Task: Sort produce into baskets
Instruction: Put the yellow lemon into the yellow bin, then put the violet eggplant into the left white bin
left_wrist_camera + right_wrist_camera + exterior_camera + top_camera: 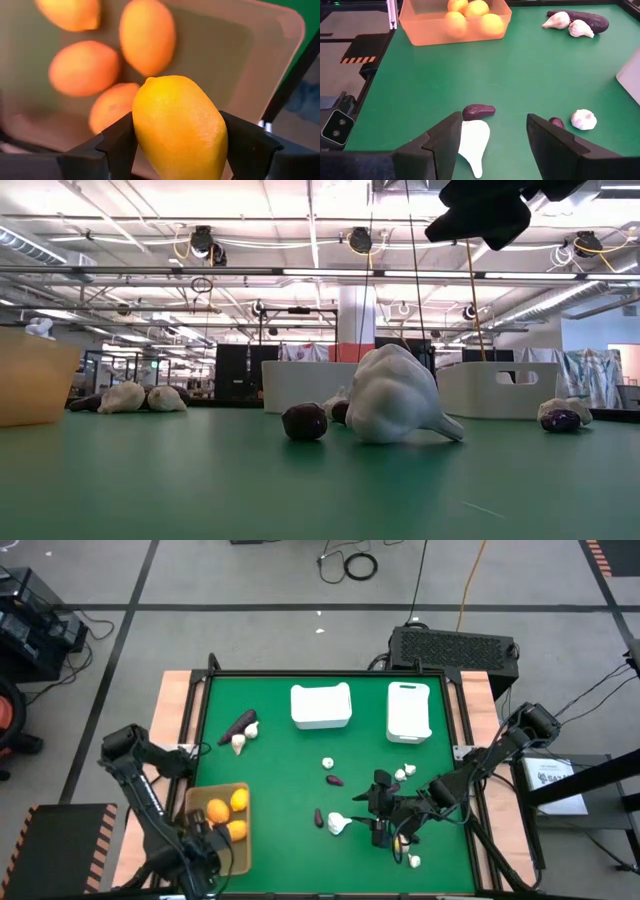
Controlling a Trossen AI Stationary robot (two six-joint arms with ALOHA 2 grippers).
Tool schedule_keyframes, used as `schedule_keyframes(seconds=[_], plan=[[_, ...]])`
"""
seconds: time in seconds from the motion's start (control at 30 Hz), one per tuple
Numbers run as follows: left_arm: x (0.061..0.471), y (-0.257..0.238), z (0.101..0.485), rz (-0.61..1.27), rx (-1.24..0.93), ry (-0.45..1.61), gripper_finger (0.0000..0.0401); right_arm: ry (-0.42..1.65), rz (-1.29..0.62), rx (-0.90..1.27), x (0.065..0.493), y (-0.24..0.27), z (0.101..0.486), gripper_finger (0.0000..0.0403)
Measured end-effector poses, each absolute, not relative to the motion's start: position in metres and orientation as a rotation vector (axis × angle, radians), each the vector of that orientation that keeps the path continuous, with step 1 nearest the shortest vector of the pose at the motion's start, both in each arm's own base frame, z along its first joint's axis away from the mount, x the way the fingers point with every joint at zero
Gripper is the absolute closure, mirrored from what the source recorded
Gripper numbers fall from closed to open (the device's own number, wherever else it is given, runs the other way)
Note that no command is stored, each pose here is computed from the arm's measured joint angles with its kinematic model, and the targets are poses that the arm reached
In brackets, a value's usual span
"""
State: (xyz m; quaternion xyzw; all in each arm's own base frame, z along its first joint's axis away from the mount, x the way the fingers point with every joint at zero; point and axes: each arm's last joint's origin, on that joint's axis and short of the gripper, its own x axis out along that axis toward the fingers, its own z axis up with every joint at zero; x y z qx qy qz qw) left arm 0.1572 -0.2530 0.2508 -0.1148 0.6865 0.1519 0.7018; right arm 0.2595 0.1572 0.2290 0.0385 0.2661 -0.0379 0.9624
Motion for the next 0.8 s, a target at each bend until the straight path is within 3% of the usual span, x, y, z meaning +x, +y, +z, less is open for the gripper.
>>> schedule_keyframes(seconds=[0.23, 0.57, 0.8], plan=[[0.162, -0.255, 0.237, 0.292, -0.294, 1.524, 0.0143, 0.536, -0.077, 0.083, 0.260, 0.157, 0.229, 0.0188], [0.167, -0.247, 0.235, 0.330, -0.310, 1.571, 0.0093, 0.536, -0.081, 0.085, 0.260, 0.156, 0.229, 0.0188], [0.171, -0.244, 0.236, 0.275, -0.315, 1.662, 0.0084, 0.536, -0.090, 0.087, 0.262, 0.154, 0.229, 0.0188]])
